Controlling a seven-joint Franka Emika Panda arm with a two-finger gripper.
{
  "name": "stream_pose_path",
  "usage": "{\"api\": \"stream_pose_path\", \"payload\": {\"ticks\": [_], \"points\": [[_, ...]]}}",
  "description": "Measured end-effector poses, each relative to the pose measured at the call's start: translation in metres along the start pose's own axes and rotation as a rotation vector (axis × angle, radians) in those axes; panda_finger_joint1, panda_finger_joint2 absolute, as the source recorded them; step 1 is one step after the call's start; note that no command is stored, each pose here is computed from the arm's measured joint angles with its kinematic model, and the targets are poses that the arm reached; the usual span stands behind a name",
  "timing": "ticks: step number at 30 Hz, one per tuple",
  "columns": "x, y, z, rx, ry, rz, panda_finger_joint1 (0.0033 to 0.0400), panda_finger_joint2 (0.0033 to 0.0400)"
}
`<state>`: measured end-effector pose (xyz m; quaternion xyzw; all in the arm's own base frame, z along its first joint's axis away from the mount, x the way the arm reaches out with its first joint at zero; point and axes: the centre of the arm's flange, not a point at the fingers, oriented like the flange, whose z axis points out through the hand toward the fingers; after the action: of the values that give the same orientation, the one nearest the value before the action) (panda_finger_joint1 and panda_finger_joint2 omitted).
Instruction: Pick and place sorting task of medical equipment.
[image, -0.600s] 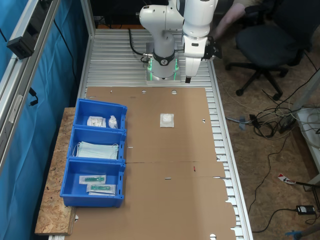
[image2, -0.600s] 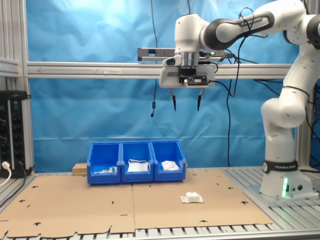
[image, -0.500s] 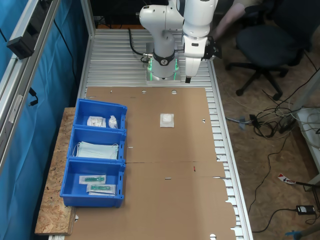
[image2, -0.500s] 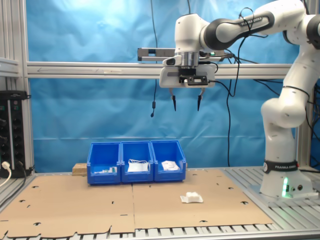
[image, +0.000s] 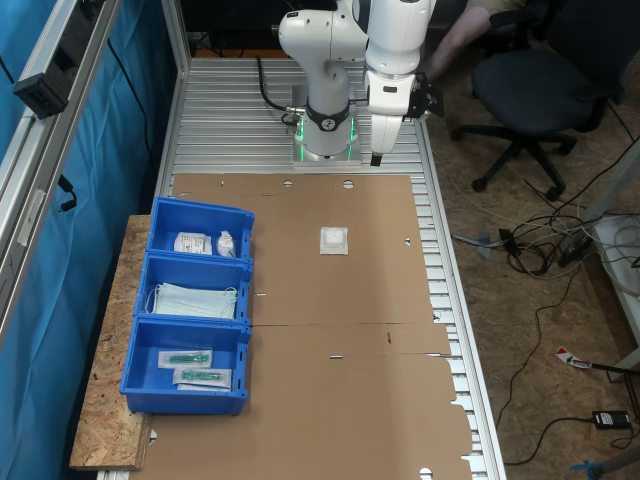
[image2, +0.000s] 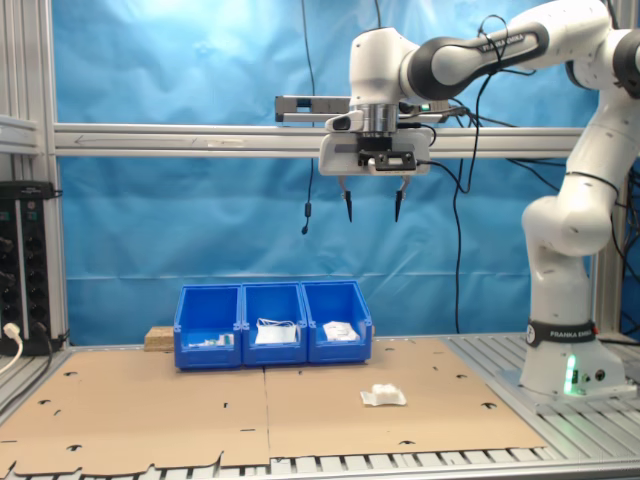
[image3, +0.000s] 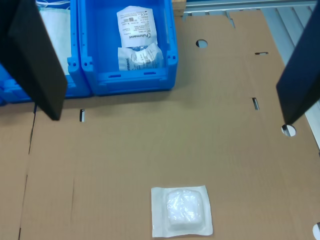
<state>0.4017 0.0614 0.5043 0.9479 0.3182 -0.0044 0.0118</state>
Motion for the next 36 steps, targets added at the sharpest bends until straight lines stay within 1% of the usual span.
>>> {"api": "stream_pose_path", "payload": {"ticks": [17, 27, 32, 36], "points": [[0.000, 0.000, 0.000, 0.000, 0.000, 0.000, 0.0400, 0.0400], [-0.007, -0.004, 0.000, -0.008, 0.003, 0.003, 0.0400, 0.0400], [-0.015, -0.007, 0.009, -0.014, 0.002, 0.007, 0.0400, 0.0400], [-0.024, -0.008, 0.028, -0.022, 0.006, 0.016, 0.0400, 0.0400]]}}
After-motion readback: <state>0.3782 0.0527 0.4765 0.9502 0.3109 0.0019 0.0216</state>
